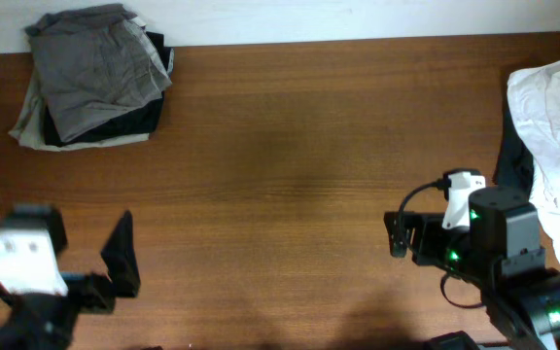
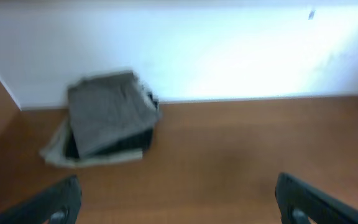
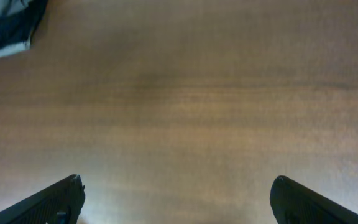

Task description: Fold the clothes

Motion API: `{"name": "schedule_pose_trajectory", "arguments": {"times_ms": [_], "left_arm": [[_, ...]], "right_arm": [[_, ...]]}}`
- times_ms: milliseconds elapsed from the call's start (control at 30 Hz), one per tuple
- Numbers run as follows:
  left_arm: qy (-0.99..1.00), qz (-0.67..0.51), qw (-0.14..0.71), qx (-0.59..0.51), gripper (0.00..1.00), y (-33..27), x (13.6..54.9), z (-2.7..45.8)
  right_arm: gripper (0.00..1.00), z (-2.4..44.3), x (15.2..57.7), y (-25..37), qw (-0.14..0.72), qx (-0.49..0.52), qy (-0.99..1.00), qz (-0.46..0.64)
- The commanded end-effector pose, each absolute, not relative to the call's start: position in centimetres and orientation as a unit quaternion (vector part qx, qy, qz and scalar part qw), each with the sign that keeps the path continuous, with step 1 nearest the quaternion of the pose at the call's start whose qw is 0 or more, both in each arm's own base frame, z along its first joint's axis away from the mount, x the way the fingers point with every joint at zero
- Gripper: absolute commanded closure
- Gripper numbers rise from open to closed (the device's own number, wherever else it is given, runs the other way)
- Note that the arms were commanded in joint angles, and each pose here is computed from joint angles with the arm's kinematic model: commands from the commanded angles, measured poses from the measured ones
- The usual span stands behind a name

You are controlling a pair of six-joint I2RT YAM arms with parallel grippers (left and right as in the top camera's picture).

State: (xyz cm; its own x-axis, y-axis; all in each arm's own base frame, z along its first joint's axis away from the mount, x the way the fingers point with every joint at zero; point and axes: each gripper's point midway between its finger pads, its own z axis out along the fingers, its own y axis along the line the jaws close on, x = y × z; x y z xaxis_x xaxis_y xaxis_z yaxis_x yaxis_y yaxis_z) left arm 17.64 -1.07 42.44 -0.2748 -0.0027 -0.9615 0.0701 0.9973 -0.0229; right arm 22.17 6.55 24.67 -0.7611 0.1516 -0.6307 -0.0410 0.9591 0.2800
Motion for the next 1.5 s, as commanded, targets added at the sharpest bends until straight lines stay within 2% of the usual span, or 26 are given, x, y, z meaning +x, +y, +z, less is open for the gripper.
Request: {"name": "schedule_pose_trajectory", "arguments": {"times_ms": [0,133,367,533,667,767,900,1100,1467], "left_arm": [[0.801,-0.032,0.597,0.032,0.01,-1.4,17.1,38.6],[0.811,-0.035,0.583,0.029,0.01,-1.4,17.2,36.7],[0.816,-0.037,0.577,0.028,0.01,-1.4,17.3,36.2],[0.816,-0.037,0.577,0.028,0.01,-1.4,17.3,36.2],[0.816,-0.036,0.577,0.028,0.01,-1.4,17.3,36.2],[0.816,-0.036,0.577,0.028,0.01,-1.4,17.3,36.2],[0.816,-0.036,0.577,0.028,0.01,-1.4,17.3,36.2],[0.816,-0.036,0.577,0.028,0.01,-1.4,17.3,36.2],[0.816,-0.036,0.577,0.028,0.01,-1.4,17.3,36.2]], "right_arm": [[0.01,24.4,24.1,5.4,0.36,0.051,0.926,0.101],[0.01,23.3,25.6,4.2,0.351,0.067,0.932,0.055],[0.02,19.8,28.3,4.8,0.299,0.065,0.951,0.04],[0.01,18.7,30.1,5.4,0.295,0.064,0.952,0.043],[0.01,20.8,30.3,5.8,0.32,0.099,0.939,0.074],[0.01,24.7,29.9,6.8,0.363,0.086,0.92,0.12],[0.01,27.3,28.8,7.0,0.396,0.079,0.904,0.142],[0.01,27.0,27.8,6.5,0.386,0.082,0.91,0.131],[0.01,29.8,27.1,5.7,0.454,-0.007,0.887,0.087]]}}
